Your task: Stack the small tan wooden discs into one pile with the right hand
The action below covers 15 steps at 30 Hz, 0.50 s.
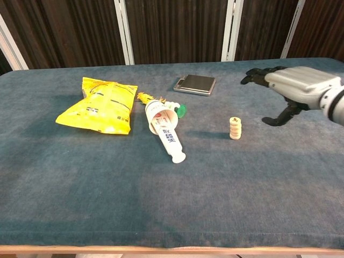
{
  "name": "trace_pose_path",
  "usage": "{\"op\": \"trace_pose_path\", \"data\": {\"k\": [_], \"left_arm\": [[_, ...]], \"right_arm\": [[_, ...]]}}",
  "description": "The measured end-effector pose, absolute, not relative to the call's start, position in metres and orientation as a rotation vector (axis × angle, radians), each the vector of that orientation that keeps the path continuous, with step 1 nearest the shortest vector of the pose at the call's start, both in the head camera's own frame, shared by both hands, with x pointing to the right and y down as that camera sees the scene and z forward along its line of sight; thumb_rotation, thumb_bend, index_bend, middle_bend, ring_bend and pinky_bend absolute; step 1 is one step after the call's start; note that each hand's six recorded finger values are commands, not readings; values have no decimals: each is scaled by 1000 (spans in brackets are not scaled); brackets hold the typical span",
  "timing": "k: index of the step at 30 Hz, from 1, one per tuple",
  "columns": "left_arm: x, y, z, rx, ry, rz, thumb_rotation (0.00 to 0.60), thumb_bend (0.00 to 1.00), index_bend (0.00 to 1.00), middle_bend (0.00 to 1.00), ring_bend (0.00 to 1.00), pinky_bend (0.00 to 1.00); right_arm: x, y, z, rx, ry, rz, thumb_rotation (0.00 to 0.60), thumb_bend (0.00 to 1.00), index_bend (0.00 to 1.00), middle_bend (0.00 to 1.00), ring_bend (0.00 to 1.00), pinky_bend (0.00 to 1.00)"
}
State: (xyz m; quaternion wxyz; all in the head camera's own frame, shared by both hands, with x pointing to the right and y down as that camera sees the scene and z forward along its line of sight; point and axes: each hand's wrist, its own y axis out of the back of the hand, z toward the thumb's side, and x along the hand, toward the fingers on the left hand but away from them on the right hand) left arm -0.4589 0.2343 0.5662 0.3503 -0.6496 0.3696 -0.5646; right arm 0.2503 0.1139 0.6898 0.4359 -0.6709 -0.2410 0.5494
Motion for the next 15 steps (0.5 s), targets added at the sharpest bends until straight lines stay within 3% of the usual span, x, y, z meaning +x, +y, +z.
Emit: {"op": "trace_pose_path", "data": {"k": [8,15], "left_arm": [[-456,233,564,-1654,976,-1434,600,509,0,0,0,37],[-451,232,568,-1630,962,-1428,600,509,0,0,0,36]], "right_arm": [[357,187,621,-1557,-790,1490,600,328,55,0,0,0],[407,212,590,-1550,-960,1530,600,327,50,0,0,0]]}}
